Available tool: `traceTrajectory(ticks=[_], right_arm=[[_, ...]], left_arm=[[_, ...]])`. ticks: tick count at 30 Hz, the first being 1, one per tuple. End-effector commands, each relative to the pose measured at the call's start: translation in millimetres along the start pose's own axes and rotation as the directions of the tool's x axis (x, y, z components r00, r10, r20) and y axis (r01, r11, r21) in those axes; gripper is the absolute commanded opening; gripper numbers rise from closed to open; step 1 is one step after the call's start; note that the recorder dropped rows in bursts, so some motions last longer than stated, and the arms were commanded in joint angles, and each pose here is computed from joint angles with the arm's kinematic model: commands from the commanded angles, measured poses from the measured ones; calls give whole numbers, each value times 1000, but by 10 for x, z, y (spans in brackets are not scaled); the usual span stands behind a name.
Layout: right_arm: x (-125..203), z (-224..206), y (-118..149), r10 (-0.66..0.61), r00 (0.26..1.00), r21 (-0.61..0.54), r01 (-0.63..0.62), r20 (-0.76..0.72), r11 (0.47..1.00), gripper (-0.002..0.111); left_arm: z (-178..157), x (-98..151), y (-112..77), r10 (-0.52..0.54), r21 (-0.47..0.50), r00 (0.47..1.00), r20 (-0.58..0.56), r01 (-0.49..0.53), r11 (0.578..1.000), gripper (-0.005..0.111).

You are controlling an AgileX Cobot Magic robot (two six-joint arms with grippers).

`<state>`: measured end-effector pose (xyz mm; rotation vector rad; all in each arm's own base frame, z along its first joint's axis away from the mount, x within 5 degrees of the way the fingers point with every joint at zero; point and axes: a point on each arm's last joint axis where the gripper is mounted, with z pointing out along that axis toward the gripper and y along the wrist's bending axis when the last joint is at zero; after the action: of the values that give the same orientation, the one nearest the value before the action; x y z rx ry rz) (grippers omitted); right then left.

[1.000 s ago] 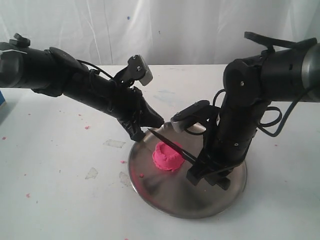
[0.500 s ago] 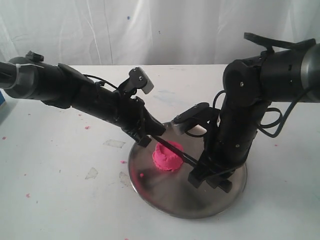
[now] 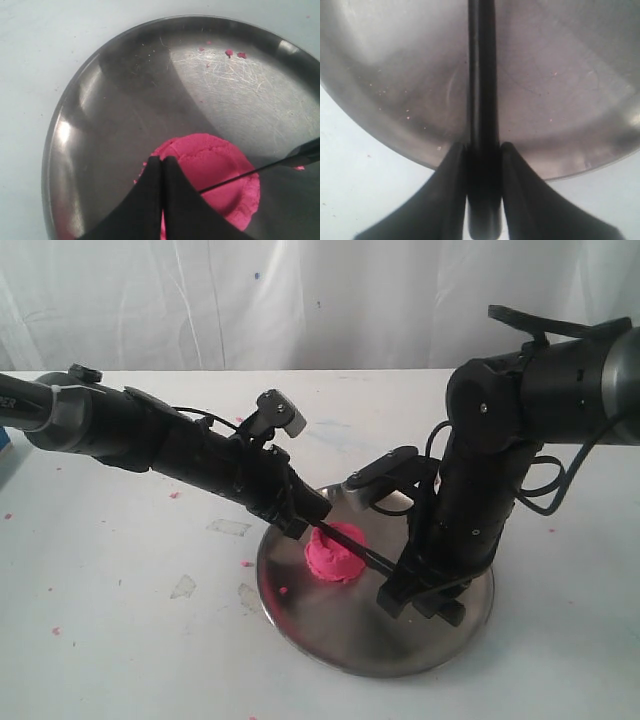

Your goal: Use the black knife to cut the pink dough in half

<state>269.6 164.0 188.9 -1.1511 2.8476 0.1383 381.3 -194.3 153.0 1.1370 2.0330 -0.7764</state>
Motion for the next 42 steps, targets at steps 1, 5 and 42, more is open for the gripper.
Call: traceTrajectory(ticks=[1, 5, 42], right_arm=[[-4, 13, 14, -12, 1000, -1, 12, 8, 1000, 0], [-9, 13, 12, -11, 1000, 1, 10, 14, 1000, 0], [-29, 265, -31, -16, 1000, 16, 16, -1, 1000, 0]], left_arm=[[25, 50, -14, 5, 16, 1000, -17, -5, 1000, 0], [25, 50, -12, 5, 14, 1000, -18, -5, 1000, 0], [102, 154, 38, -6, -4, 999, -48, 6, 1000, 0]])
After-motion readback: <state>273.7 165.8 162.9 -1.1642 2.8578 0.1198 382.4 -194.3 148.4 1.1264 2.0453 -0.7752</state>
